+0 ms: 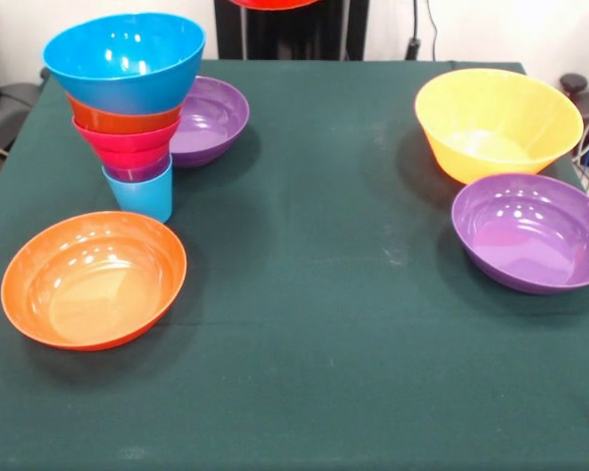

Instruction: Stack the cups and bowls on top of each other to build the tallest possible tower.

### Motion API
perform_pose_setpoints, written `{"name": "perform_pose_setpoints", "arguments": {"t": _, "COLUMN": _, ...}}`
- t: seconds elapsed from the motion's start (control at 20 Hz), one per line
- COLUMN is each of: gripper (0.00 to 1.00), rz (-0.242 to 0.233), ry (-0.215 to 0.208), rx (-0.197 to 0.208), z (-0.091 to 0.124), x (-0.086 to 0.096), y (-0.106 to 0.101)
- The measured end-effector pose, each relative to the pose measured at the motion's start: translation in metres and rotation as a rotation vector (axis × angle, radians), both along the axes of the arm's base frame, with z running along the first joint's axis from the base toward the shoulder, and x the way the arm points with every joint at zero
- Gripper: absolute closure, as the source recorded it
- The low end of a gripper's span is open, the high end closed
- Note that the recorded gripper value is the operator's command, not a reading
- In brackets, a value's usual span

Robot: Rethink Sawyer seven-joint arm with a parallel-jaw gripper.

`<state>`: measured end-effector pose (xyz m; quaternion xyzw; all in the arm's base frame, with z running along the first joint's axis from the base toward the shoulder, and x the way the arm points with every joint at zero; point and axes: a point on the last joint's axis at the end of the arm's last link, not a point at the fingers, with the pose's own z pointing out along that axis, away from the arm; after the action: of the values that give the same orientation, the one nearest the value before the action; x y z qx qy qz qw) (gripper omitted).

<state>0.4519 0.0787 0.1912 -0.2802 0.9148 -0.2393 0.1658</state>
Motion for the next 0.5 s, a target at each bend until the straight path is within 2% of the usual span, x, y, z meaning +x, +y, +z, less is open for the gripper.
{"name": "perform_pose_setpoints", "arguments": {"t": 0.5, "gripper": 1.0, "rz": 0.006, "ry": -0.003, "rx": 0.019, "z": -0.0002, "x": 0.0099, "y": -0.0037}}
